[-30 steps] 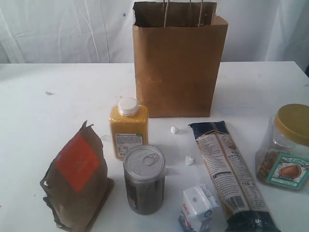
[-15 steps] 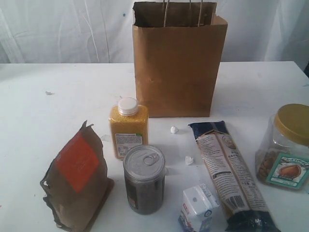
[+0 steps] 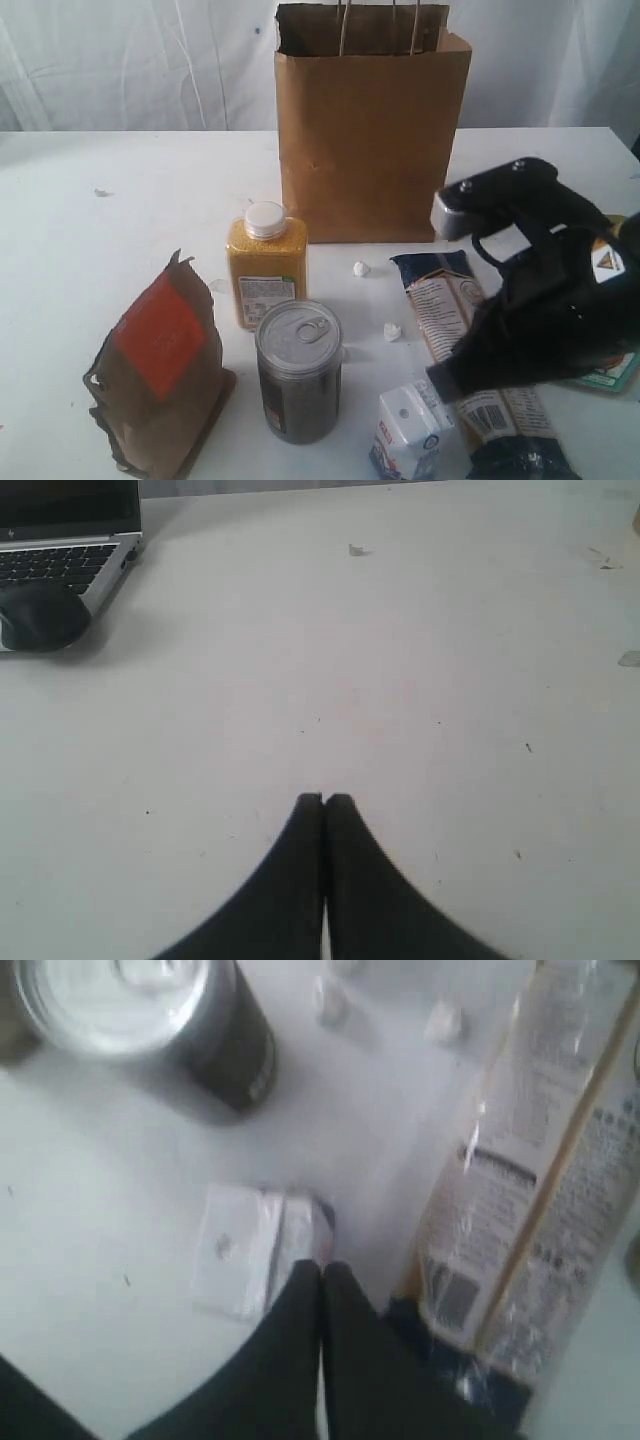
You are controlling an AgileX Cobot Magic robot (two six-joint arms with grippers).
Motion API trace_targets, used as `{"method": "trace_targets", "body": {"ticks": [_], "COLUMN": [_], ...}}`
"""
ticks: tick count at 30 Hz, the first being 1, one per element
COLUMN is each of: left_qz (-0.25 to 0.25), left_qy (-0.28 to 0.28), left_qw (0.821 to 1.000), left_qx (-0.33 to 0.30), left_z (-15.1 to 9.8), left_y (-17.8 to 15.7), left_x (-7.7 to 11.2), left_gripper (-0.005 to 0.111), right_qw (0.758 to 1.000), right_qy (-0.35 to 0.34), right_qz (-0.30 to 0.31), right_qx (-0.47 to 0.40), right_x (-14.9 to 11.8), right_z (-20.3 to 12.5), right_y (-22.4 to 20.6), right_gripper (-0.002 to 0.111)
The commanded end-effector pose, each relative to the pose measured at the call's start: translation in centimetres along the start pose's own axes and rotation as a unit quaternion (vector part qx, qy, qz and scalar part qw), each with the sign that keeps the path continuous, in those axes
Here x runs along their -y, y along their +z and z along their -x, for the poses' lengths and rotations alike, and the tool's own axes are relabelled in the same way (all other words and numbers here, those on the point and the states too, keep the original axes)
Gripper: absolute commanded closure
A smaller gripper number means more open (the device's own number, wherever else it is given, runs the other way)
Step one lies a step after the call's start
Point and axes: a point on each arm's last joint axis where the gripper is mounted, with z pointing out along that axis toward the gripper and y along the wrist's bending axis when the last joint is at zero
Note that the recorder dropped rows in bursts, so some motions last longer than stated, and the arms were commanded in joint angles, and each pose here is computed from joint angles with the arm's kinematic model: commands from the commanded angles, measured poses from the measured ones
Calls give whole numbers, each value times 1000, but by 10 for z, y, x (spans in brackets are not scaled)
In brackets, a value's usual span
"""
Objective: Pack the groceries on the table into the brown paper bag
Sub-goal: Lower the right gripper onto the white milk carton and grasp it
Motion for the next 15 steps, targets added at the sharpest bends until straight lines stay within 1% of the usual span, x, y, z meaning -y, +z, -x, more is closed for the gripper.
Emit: {"method": "trace_targets", "body": {"ticks": [1, 9, 13, 14, 15], "left_qz": [-1, -1, -1, -1, -1], "left_qy": [-3, -3, -3, -3, -3], "left_qw": [1000, 1000, 1000, 1000, 1000], "left_qx": [1, 1, 1, 1, 1], "left_z": [-1, -1, -1, -1, -1], "left_y": [0, 0, 0, 0, 0], "left_x": [0, 0, 0, 0, 0], "left_gripper": [107, 107, 107, 107, 107], "right_qw": [996, 995, 993, 993, 993], "right_qy": [27, 31, 43, 44, 41], "right_qz": [17, 13, 15, 15, 14], "right_qx": [80, 99, 105, 104, 108], "right_x": [-4, -3, -3, -3, -2], "right_z": [15, 21, 22, 23, 24], "right_y": [-1, 3, 4, 5, 5], "right_gripper": [108, 108, 108, 107, 101]}}
